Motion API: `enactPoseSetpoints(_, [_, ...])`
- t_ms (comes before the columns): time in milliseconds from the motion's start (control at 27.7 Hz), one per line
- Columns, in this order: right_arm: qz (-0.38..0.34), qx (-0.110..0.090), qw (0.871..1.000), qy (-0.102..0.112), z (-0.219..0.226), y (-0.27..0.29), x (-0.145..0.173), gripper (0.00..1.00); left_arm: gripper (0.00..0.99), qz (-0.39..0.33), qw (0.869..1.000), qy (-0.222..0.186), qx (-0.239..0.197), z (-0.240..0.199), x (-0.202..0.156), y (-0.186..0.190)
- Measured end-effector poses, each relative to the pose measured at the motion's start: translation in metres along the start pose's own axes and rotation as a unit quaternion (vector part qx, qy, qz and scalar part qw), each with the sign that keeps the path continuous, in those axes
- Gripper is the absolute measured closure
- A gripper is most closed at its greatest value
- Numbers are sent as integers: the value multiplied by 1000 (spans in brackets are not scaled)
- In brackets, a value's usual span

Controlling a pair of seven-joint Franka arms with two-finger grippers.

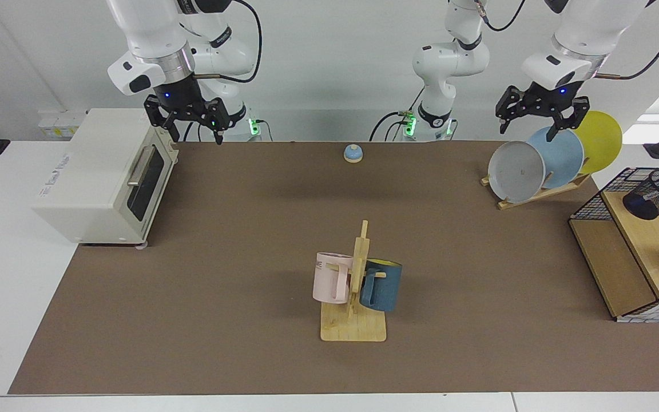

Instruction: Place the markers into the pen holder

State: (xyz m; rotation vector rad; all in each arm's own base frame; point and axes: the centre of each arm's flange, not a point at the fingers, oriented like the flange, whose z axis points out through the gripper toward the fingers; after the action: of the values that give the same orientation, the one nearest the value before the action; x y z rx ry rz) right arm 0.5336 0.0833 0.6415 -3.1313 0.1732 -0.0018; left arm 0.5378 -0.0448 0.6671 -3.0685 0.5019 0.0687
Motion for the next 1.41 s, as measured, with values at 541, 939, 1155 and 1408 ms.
enactPoseSetpoints(541, [0, 0, 1000, 0, 0, 0, 0, 4, 0, -11, 1000, 4, -1, -4, -5, -10])
enactPoseSetpoints(939, [0, 0, 1000, 0, 0, 0, 0, 4, 0, -58, 998, 6, -1, -6, -8, -14])
enactPoseSetpoints(1155, [0, 0, 1000, 0, 0, 0, 0, 4, 0, -62, 998, 5, -2, -6, -8, -13])
enactPoseSetpoints(1408, [0, 0, 1000, 0, 0, 0, 0, 4, 0, -60, 998, 1, -10, -5, -8, -9])
